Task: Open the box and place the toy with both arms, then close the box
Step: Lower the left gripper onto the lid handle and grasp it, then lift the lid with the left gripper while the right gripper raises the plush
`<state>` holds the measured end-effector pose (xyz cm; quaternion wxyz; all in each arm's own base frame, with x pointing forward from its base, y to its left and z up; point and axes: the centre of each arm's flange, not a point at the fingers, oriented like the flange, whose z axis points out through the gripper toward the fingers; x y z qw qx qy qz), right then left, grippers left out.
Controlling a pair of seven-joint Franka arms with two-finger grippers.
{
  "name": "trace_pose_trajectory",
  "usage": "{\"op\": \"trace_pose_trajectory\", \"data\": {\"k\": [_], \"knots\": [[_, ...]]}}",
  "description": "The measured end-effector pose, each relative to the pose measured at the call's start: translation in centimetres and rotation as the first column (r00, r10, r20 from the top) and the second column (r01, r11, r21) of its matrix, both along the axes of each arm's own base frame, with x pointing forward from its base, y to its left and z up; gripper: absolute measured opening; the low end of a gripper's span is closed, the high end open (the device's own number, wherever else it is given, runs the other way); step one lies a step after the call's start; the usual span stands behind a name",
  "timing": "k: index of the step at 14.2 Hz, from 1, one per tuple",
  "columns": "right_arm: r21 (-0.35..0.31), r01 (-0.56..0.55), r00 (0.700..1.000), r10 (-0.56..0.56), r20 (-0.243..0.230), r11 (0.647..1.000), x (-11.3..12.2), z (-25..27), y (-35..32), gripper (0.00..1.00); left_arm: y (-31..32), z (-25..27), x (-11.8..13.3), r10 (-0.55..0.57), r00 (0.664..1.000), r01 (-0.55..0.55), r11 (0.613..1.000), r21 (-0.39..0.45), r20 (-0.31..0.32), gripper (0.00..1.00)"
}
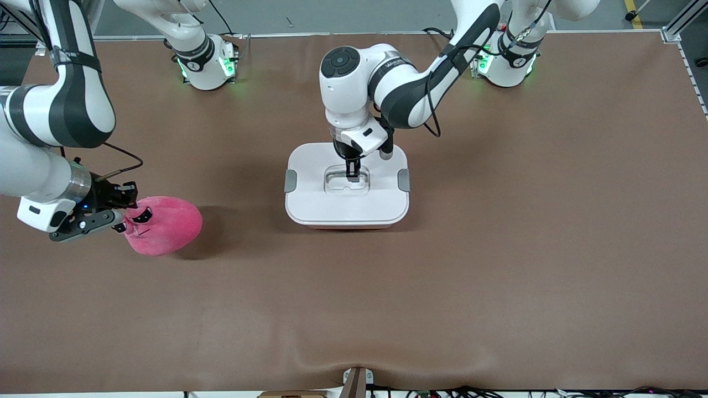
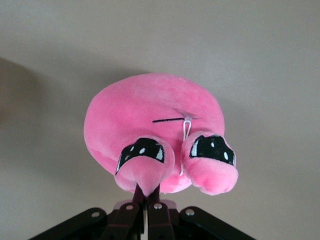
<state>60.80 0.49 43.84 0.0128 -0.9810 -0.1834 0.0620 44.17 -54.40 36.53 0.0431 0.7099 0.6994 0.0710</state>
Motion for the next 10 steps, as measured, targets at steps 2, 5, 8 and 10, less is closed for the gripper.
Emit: {"op": "trace_pose_trajectory", "data": {"k": [2, 5, 8, 10], "knots": [[0.001, -0.024, 1.0, 0.024, -0.003, 1.0, -0.2, 0.4, 1.3, 0.04, -0.4, -0.2, -0.3, 0.003, 1.0, -0.003, 1.0, -0.005, 0.006, 0.42], [0.002, -0.056, 0.998, 0.056, 0.007, 0.998, -0.4, 1.3, 3.2, 0.04, -0.8, -0.6, -0.5, -0.004, 1.0, 0.005, 1.0, -0.012, 0.008, 0.36], [0.001, -0.067, 0.998, 0.067, 0.012, 0.998, -0.8, 2.1, 3.8, 0.04, -1.2, -1.3, -0.7, -0.011, 1.0, 0.011, 1.0, -0.017, 0.005, 0.3], [0.001, -0.07, 0.997, 0.07, 0.014, 0.998, -0.9, 2.5, 3.9, 0.04, -1.7, -1.6, -1.2, -0.022, 1.0, 0.022, 0.999, -0.024, 0.006, 0.28]]}}
